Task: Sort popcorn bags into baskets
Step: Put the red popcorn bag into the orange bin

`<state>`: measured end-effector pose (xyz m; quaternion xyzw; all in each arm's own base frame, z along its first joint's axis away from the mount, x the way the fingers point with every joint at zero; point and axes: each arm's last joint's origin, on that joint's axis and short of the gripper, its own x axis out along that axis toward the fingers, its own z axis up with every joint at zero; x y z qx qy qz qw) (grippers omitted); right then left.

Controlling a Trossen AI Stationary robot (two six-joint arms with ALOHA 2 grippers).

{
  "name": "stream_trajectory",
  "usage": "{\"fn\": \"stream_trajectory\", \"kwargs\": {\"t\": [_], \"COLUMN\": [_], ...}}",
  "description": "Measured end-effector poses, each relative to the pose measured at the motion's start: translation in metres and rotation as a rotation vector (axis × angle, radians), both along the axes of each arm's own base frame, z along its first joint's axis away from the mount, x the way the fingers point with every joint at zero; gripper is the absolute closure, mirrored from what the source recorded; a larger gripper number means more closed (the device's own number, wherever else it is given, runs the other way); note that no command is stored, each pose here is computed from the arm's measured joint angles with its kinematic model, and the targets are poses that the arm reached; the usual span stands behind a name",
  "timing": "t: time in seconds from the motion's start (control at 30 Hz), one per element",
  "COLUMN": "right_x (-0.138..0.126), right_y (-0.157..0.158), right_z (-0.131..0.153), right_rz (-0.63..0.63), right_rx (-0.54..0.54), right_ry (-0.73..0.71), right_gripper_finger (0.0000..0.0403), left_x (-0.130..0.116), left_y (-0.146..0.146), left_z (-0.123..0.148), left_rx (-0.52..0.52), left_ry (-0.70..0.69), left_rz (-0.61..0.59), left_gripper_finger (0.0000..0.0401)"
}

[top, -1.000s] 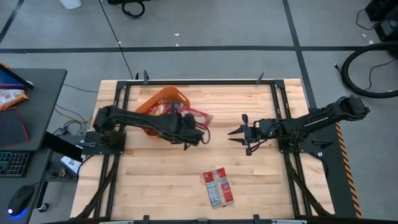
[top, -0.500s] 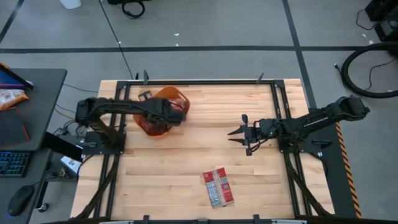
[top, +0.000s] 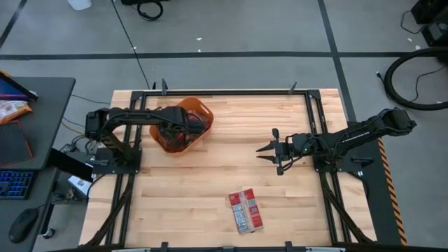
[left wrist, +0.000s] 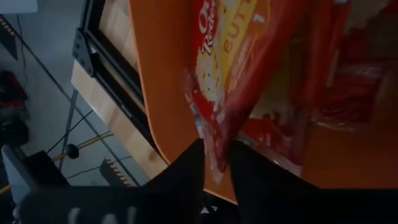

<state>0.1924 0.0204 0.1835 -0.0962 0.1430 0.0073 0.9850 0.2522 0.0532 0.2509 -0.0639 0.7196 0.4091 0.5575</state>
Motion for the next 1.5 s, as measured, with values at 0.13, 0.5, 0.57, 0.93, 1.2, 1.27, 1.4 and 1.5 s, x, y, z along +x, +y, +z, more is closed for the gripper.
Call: {"fn": "stream_trajectory", "kwargs": {"t": [0.13,0.5,0.57,0.93,1.2,1.27,1.4,1.5], "right_x": [0.000,0.000,0.000,0.000,0.001,0.002,0.003,0.005], "right_y": [0.000,0.000,0.000,0.000,0.000,0.000,0.000,0.000], "right_z": [0.000,0.000,0.000,0.000,-0.001,-0.001,-0.003,-0.004], "right_rz": [0.000,0.000,0.000,-0.002,-0.005,-0.006,-0.005,-0.006], "right_rx": [0.002,0.004,0.004,0.009,0.022,0.018,0.006,0.010], "right_ry": [0.000,0.000,0.000,0.003,0.003,0.002,0.010,0.007], "right_gripper_finger": [0.0298,0.0298,0.0298,0.0298,0.0298,0.0298,0.0298,0.0298], "left_x": [0.006,0.022,0.025,0.073,0.094,0.095,0.095,0.095], "left_y": [0.000,-0.022,-0.026,-0.072,-0.107,-0.110,-0.113,-0.112], "left_z": [0.011,0.028,0.027,0.026,0.017,0.015,0.015,0.015], "left_rx": [0.007,0.011,0.009,-0.074,-0.067,-0.068,-0.069,-0.070], "left_ry": [-0.048,-0.180,-0.201,-0.556,-0.607,-0.596,-0.597,-0.614], "left_rz": [-0.005,-0.094,-0.120,-0.534,-0.815,-0.850,-0.855,-0.812], "left_gripper_finger": [0.0289,0.0271,0.0271,0.0271,0.0271,0.0271,0.0271,0.0271]}}
